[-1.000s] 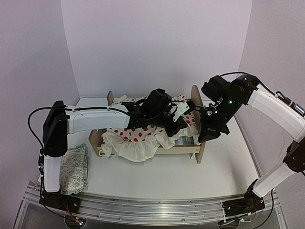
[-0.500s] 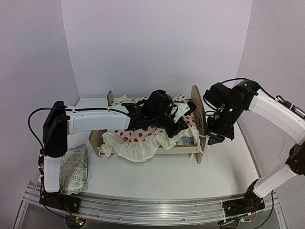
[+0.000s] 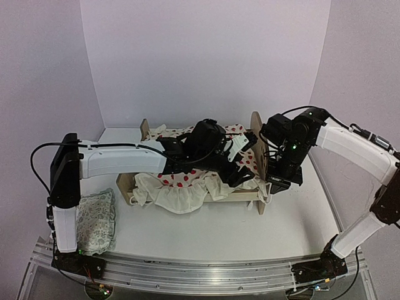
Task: Set up the pet bed
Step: Cross the right ropes of the mattress closest to the robot.
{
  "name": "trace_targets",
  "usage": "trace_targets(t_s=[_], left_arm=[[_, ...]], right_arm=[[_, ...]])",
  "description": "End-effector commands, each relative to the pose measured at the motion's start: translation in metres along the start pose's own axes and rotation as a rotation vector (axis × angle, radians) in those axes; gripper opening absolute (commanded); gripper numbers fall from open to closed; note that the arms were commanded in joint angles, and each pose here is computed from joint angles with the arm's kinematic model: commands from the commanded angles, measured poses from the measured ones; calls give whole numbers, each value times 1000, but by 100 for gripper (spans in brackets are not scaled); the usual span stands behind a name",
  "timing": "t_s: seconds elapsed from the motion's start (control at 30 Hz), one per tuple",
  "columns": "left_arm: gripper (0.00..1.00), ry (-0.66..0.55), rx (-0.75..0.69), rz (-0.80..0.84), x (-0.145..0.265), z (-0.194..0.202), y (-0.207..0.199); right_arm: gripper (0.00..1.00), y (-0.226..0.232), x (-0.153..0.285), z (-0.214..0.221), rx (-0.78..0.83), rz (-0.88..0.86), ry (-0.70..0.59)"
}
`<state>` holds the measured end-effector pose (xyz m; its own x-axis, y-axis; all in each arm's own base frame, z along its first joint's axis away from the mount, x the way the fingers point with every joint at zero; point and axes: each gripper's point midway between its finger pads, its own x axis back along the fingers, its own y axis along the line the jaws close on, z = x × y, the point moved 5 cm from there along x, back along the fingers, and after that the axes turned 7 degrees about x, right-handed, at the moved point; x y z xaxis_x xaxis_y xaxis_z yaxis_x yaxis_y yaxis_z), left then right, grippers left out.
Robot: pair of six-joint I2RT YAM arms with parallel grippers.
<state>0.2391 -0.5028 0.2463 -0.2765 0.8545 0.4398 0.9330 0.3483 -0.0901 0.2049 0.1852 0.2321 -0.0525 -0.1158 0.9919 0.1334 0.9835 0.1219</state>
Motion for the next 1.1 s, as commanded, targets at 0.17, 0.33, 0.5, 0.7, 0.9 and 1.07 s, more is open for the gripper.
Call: trace_targets(t_s=[0.17, 0.33, 0.5, 0.7, 0.9, 1.07], left_arm=[[70, -2, 140, 114, 61, 29, -42], [70, -109, 160, 182, 60, 69, -66], [72, -293, 160, 169, 46, 83, -75], [71, -410, 151, 123, 11, 96, -75], [64, -324, 180, 1, -31, 117, -61], [63, -312, 253, -65, -47, 137, -50]], right_arm=[[0, 12, 15, -14, 74, -1, -48], [0, 17, 13, -18, 95, 0, -44], [0, 10, 5, -16, 97, 32, -38], [0, 9, 2, -14, 102, 28, -26], [0, 9, 4, -13, 104, 20, -30], [0, 8, 2, -10, 108, 17, -17]])
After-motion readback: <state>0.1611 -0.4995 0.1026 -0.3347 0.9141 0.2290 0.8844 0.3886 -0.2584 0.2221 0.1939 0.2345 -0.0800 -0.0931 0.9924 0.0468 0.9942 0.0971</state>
